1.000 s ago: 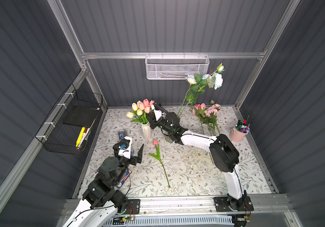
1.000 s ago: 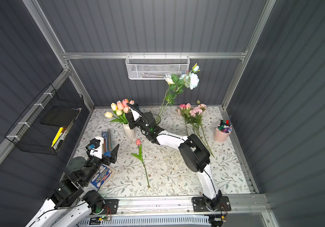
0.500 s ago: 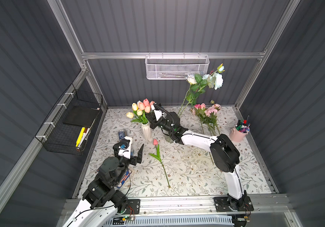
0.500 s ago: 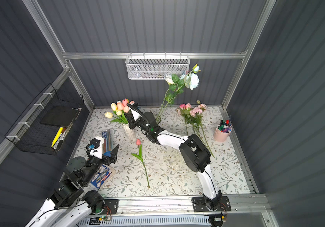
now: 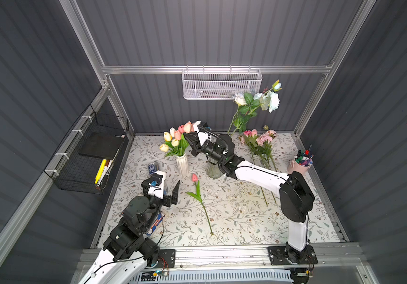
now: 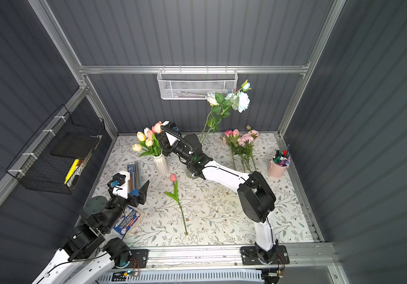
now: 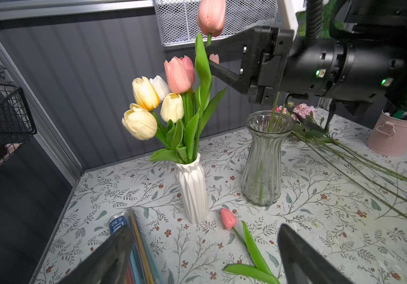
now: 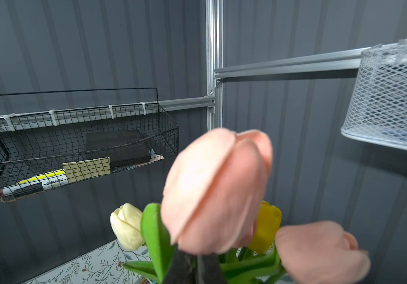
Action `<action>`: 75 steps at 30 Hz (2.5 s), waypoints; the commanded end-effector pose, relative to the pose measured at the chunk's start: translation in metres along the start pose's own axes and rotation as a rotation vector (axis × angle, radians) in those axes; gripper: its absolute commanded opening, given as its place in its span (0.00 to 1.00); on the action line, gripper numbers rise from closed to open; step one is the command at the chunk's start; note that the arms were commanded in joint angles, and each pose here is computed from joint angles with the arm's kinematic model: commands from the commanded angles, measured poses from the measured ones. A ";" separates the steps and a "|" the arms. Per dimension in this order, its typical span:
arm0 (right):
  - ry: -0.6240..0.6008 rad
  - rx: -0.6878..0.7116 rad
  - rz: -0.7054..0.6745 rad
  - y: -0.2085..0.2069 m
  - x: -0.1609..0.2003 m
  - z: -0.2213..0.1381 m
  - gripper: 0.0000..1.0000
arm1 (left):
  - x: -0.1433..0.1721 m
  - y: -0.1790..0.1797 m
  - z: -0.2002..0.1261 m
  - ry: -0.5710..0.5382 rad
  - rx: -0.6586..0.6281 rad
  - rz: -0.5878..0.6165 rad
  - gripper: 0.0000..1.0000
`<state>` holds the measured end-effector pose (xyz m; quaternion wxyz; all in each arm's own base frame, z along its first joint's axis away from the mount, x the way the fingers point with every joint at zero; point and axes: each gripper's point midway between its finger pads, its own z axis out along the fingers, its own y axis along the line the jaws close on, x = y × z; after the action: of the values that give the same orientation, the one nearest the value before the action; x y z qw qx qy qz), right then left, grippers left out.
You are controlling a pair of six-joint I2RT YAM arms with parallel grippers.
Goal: Pick out pink flowers from the vase
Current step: Pick up the flower from the vase, then place the flower at the center of the board.
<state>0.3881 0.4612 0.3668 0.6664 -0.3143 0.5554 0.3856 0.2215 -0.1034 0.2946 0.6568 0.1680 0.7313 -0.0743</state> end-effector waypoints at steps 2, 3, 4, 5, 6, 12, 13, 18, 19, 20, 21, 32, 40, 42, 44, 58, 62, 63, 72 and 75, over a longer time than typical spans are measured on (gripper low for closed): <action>-0.048 -0.022 -0.039 0.008 -0.033 -0.004 0.00 | -0.004 0.003 -0.002 -0.013 -0.011 0.005 0.93; -0.052 -0.022 -0.044 0.009 -0.039 -0.005 0.00 | -0.004 0.003 -0.002 -0.012 -0.009 0.004 0.93; -0.054 -0.023 -0.048 0.009 -0.043 -0.006 0.00 | -0.004 0.002 -0.002 -0.010 -0.008 0.004 0.93; -0.056 -0.025 -0.052 0.010 -0.048 -0.007 0.00 | -0.003 0.002 -0.001 -0.008 -0.007 0.005 0.93; -0.057 -0.026 -0.057 0.011 -0.053 -0.009 0.00 | -0.004 0.002 -0.002 -0.009 -0.005 0.005 0.93; -0.064 -0.009 -0.078 0.011 -0.076 -0.015 0.00 | -0.003 -0.001 -0.001 -0.006 0.013 0.008 0.90; -0.063 -0.010 -0.084 0.012 -0.080 -0.016 0.00 | -0.003 -0.002 -0.001 -0.006 0.015 0.008 0.90; -0.062 -0.006 -0.111 0.012 -0.096 -0.019 0.00 | -0.001 -0.004 0.000 -0.003 0.025 0.013 0.88; -0.063 -0.007 -0.115 0.013 -0.100 -0.020 0.00 | -0.001 -0.005 0.001 0.000 0.028 0.015 0.88; -0.065 -0.009 -0.119 0.013 -0.104 -0.021 0.00 | -0.001 -0.005 0.001 0.001 0.030 0.015 0.87; -0.069 -0.011 -0.128 0.014 -0.108 -0.023 0.00 | 0.000 -0.006 0.002 0.003 0.032 0.016 0.87; -0.098 -0.028 -0.198 0.026 -0.162 -0.049 0.00 | -0.003 -0.013 0.001 -0.016 0.077 0.008 0.83; -0.126 -0.109 -0.164 0.051 -0.195 -0.086 0.00 | -0.038 -0.055 -0.009 -0.105 0.329 0.148 0.81; -0.116 -0.157 -0.142 0.062 -0.194 -0.099 0.00 | -0.051 -0.066 -0.010 -0.126 0.395 0.186 0.81; -0.114 -0.198 -0.118 0.073 -0.192 -0.113 0.00 | -0.062 -0.074 -0.011 -0.156 0.438 0.205 0.80; -0.088 -0.349 0.046 0.117 -0.186 -0.185 0.00 | -0.081 -0.127 0.019 -0.163 0.701 0.163 0.63; -0.064 -0.359 0.065 0.120 -0.177 -0.190 0.00 | -0.087 -0.129 0.021 -0.186 0.711 0.160 0.54; -0.056 -0.362 0.069 0.121 -0.173 -0.191 0.00 | -0.087 -0.131 0.022 -0.183 0.722 0.161 0.47; -0.028 -0.323 0.096 0.114 -0.158 -0.188 0.00 | -0.076 -0.149 0.016 -0.160 0.848 0.205 0.00; -0.028 -0.294 0.096 0.109 -0.157 -0.187 0.10 | -0.082 -0.148 0.012 -0.193 0.842 0.159 0.00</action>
<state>0.1847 0.3322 0.4914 0.6031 -0.3856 0.4888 0.4986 0.1978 -0.2593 0.3350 0.5769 0.4782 0.5857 -0.3089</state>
